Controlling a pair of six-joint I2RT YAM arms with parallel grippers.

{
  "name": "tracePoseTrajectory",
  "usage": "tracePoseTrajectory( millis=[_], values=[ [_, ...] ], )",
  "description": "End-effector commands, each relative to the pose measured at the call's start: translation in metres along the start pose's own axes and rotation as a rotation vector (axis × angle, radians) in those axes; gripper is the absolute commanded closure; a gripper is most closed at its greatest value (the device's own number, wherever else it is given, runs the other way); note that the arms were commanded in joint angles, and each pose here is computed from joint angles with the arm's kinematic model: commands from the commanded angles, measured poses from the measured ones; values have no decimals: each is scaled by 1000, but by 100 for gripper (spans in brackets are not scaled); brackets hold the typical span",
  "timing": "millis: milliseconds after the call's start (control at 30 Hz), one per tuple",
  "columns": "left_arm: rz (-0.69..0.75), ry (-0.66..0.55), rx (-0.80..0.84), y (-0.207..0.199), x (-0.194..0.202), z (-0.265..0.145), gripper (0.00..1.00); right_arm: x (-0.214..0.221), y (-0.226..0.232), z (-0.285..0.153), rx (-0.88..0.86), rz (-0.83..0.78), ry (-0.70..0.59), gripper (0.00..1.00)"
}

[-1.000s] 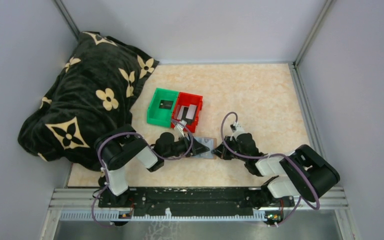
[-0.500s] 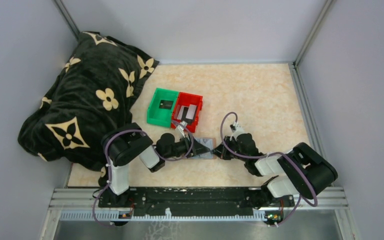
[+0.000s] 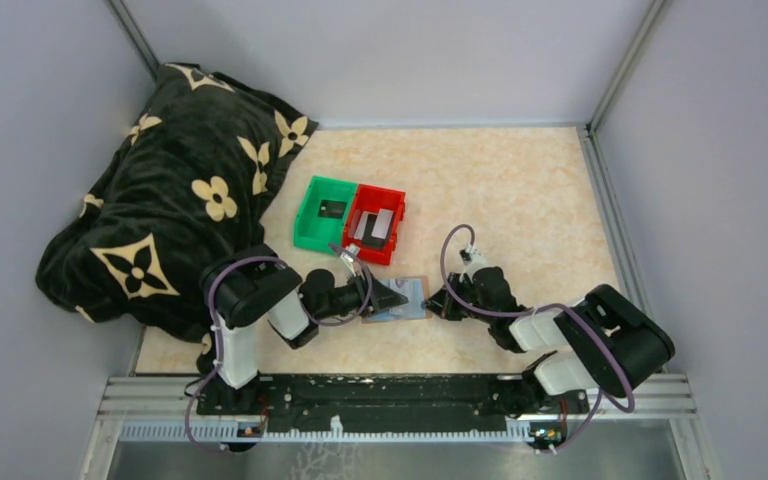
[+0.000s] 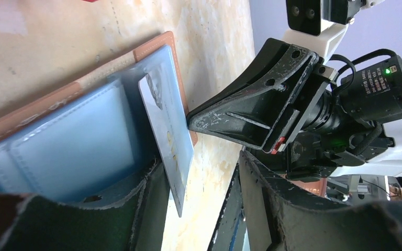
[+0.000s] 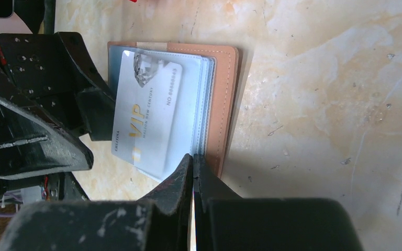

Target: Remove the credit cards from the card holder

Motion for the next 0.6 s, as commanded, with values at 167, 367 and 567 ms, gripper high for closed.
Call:
tracePoseTrajectory(
  millis=[167,367,567],
  values=[
    [24,-43,67,-13,-10,-11,50,15,-21,-4,86,-2,55,100],
    [13,-51,42,-4,-7,-16,62,15,-20,-3,85,-3,55,100],
    [-17,-61,36,1,-6,-21,77,15,-21,-2,85,-3,59,100]
  ],
)
Point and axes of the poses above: each gripper's point midway between its finger pads, its own z axis out along the fingers, its own y axis along the line the jaws close on, x = y × z, the point moved 3 cm from there along -z, back along the fingers, and after that the axes turned 10 degrees about z, right-handed, at the moved point
